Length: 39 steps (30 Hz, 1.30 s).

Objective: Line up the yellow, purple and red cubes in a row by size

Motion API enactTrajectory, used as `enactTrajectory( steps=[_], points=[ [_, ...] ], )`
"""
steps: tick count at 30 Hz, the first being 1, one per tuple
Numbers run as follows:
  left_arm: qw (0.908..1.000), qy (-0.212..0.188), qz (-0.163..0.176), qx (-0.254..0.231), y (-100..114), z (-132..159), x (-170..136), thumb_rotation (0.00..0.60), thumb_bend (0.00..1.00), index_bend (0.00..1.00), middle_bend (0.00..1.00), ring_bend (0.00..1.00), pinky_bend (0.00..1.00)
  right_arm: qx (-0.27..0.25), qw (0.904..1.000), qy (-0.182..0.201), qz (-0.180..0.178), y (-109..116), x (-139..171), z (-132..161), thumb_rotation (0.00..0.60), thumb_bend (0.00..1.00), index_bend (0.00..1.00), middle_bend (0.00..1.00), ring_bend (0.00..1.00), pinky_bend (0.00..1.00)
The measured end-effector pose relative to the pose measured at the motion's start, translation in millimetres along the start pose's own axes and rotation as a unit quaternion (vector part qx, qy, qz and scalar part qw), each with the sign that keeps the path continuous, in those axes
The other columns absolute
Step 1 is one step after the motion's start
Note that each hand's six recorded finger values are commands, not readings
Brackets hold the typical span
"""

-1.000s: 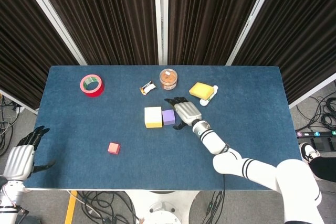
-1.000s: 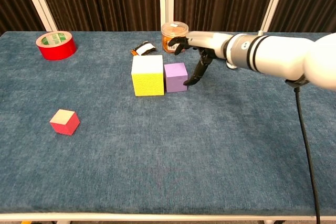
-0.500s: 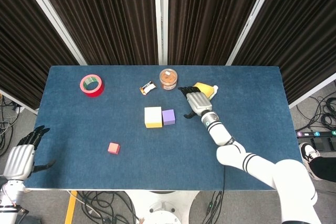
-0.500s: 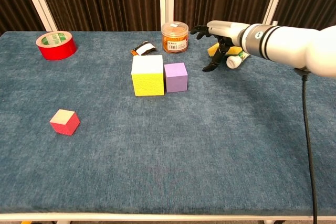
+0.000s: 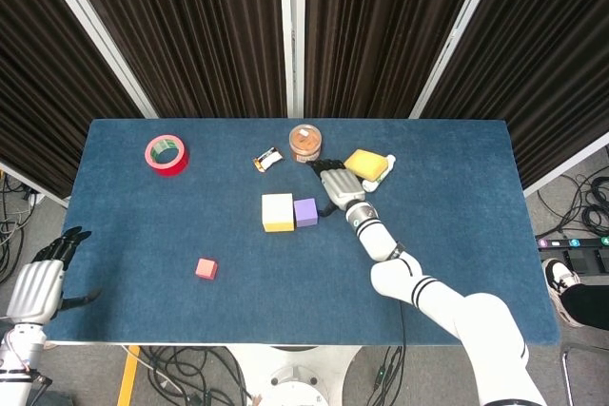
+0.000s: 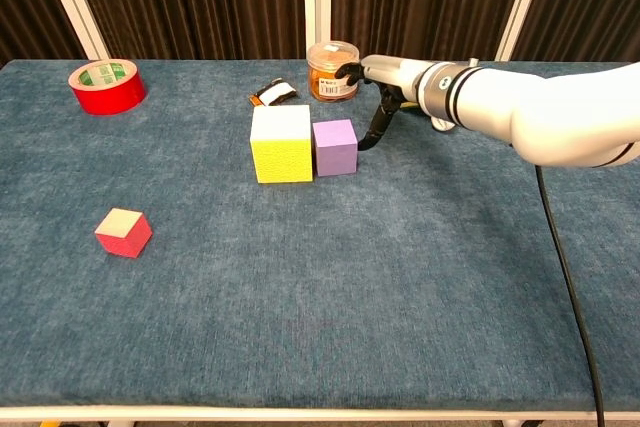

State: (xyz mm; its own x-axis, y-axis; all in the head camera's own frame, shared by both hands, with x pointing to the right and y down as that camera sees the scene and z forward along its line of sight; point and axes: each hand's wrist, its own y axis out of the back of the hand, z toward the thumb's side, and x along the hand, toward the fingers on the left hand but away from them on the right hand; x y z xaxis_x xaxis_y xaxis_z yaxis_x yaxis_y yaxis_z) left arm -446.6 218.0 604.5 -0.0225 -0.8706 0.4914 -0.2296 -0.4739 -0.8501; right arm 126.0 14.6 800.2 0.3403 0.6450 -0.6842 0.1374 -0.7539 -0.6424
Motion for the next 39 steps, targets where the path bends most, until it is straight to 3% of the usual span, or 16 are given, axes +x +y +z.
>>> enactTrajectory(
  steps=[20, 26, 31, 33, 37, 39],
  points=[
    [0.9998, -0.012, -0.014, -0.004, -6, 3, 6, 0.600, 0.19, 0.19, 0.20, 0.18, 0.24, 0.006, 0.9999, 0.012, -0.002, 1, 2, 6, 0.600, 0.04, 0.00, 0.04, 0.00, 0.00],
    [0.9984, -0.051, -0.023, 0.000, -5, 19, 28, 0.600, 0.19, 0.25, 0.20, 0.18, 0.24, 0.014, 0.9994, 0.024, -0.023, 21, 20, -9, 0.600, 0.09, 0.00, 0.04, 0.00, 0.00],
    [0.9950, -0.088, -0.044, 0.018, -12, 37, 57, 0.600, 0.19, 0.30, 0.31, 0.26, 0.25, 0.031, 0.9970, 0.034, -0.062, 63, 53, -32, 0.600, 0.10, 0.00, 0.04, 0.00, 0.00],
    [0.9925, -0.103, -0.058, 0.031, -18, 46, 68, 0.600, 0.19, 0.33, 0.36, 0.33, 0.32, 0.035, 0.9954, 0.034, -0.083, 83, 71, -45, 0.600, 0.10, 0.00, 0.04, 0.00, 0.00],
    [0.9864, -0.127, -0.089, 0.055, -37, 67, 85, 0.600, 0.19, 0.37, 0.53, 0.56, 0.66, 0.041, 0.9914, 0.020, -0.123, 117, 107, -73, 0.600, 0.10, 0.00, 0.04, 0.00, 0.00],
    [0.9832, -0.137, -0.105, 0.060, -49, 79, 89, 0.600, 0.19, 0.38, 0.59, 0.65, 0.77, 0.045, 0.9891, 0.010, -0.140, 130, 124, -88, 0.600, 0.10, 0.00, 0.04, 0.00, 0.00]
  ],
)
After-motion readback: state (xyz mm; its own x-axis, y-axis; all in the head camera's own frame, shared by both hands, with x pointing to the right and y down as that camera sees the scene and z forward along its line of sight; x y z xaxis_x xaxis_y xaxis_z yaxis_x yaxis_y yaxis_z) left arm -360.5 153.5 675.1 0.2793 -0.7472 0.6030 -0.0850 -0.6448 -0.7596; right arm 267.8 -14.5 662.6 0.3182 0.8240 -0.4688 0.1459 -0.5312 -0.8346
